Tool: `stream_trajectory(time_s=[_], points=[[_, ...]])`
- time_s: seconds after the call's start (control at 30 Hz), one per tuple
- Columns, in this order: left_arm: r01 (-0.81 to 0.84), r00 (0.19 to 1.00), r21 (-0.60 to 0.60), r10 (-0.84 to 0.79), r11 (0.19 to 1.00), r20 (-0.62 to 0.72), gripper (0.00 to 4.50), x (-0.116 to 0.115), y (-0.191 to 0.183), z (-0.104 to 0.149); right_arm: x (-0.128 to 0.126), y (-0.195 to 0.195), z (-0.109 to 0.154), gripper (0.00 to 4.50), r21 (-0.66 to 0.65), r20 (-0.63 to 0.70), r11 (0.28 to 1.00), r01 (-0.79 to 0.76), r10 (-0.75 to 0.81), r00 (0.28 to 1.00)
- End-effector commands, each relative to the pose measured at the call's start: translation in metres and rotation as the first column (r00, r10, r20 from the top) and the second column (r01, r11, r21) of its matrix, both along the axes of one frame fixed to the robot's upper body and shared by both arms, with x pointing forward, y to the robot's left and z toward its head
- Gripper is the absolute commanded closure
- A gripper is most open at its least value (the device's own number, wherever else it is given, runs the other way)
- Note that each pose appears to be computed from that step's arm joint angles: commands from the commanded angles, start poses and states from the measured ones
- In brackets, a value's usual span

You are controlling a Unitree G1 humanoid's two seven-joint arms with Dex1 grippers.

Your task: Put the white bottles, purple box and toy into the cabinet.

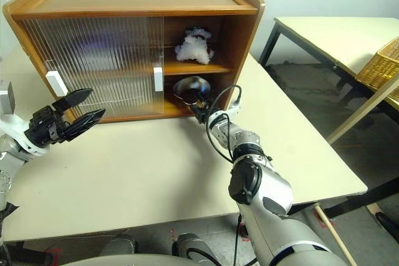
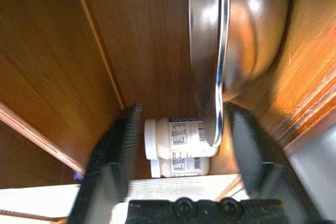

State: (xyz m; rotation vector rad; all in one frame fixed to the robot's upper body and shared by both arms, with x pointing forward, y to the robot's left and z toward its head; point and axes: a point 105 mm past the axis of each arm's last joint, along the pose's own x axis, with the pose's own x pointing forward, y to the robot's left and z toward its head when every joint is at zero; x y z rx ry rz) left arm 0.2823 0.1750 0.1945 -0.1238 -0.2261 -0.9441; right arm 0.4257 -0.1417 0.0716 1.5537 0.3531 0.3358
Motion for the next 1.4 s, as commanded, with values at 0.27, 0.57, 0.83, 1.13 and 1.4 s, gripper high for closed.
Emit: stream_trajectory(time_s=[0.27,0.57,0.83,1.13,1.4], points=[[0.041,0.999,-0.015,-0.041,0.999,0.008,0.0,0.004,-0.009,-0.002,-0.019,-0.021,-0.003,0.03,-0.028,-0.002,0.995,-0.096,0.096,0.995],[0.052,0.999,-0.021,-0.052,0.998,0.005,0.0,0.006,-0.01,-0.004,-0.078,0.009,0.036,0.03,-0.454,0.251,0.821,-0.346,0.491,0.834],[0.049,0.999,-0.02,-0.049,0.999,0.006,0.0,0.007,-0.008,-0.004,-0.112,0.053,0.032,1.07,-0.905,0.292,0.415,-0.095,0.767,0.572],[0.032,0.999,-0.016,-0.032,0.999,0.004,0.0,0.004,-0.005,-0.004,-0.097,0.099,0.05,4.45,-0.907,0.419,0.336,0.255,0.781,0.463],[0.023,1.0,-0.011,-0.023,1.0,0.005,0.0,0.003,-0.002,-0.003,-0.077,0.135,0.07,4.48,-0.846,0.498,0.316,0.428,0.754,0.428]])
